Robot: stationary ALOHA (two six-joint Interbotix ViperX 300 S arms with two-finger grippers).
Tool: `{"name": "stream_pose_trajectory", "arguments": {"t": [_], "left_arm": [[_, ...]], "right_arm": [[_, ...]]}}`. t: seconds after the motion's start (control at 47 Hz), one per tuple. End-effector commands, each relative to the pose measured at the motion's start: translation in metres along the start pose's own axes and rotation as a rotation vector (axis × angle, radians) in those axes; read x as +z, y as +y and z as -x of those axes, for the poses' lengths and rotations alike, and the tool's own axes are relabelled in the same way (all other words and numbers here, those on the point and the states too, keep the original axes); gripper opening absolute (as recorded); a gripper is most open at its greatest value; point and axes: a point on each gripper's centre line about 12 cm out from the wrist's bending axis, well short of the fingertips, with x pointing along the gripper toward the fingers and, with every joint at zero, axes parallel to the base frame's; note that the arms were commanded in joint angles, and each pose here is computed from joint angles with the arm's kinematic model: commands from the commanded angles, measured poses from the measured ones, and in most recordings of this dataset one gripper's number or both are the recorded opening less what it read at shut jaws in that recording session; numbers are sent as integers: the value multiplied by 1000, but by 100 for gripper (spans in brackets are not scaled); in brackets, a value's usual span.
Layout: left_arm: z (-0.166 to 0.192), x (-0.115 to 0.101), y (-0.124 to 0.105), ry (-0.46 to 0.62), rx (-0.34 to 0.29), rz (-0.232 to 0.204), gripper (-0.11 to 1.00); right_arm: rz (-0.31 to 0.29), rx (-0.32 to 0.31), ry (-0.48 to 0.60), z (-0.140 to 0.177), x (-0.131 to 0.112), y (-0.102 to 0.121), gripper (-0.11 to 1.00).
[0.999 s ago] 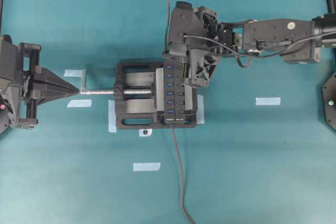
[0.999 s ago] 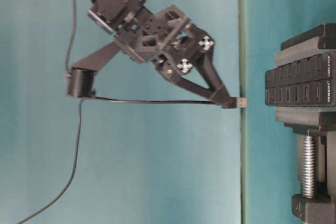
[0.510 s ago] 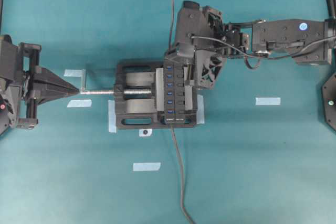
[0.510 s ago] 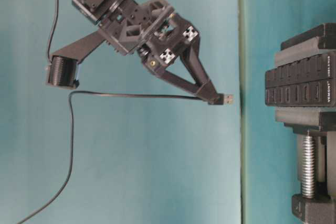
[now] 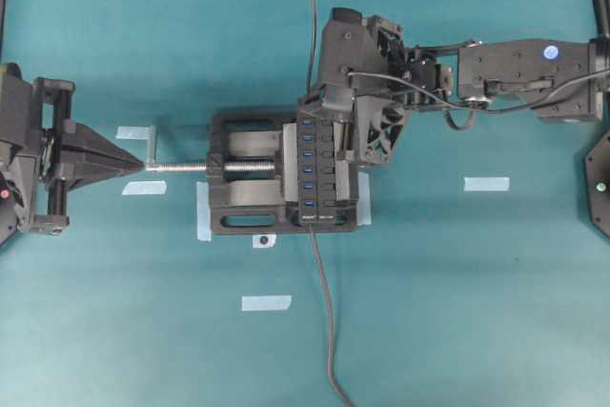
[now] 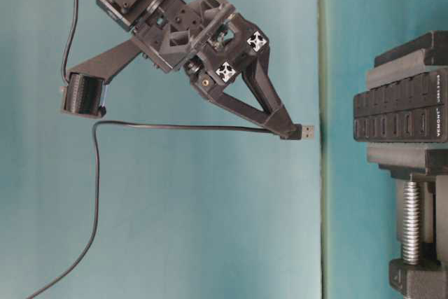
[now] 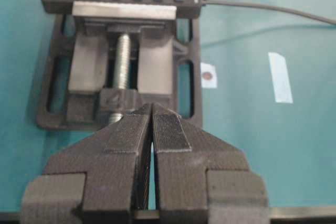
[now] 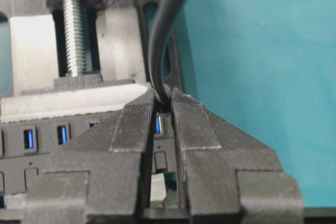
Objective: Insert the USB into the second port from the front of the fixed hub.
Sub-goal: 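Lift the held plug with the right gripper and carry it over the hub, then lower the plug with the right gripper into the second port from the front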
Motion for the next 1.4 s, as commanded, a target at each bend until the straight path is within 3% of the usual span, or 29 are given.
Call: {"name": "stream_pose_trajectory", "arguments": {"t": [0.0, 0.319, 0.85, 1.382], "left_arm": [[0, 5, 0, -14, 1, 2, 0], [0, 3, 0, -11, 1, 4, 0], [0, 2, 0, -6, 1, 4, 0], [0, 1, 0, -5, 1, 2, 0]], "right_arm": [[-3, 3, -33, 14, 12, 3, 4], [-65, 25, -46, 30, 16, 14, 4], [-41, 77, -56, 39, 15, 38, 4], [-62, 99, -49, 32, 8, 48, 4]]}}
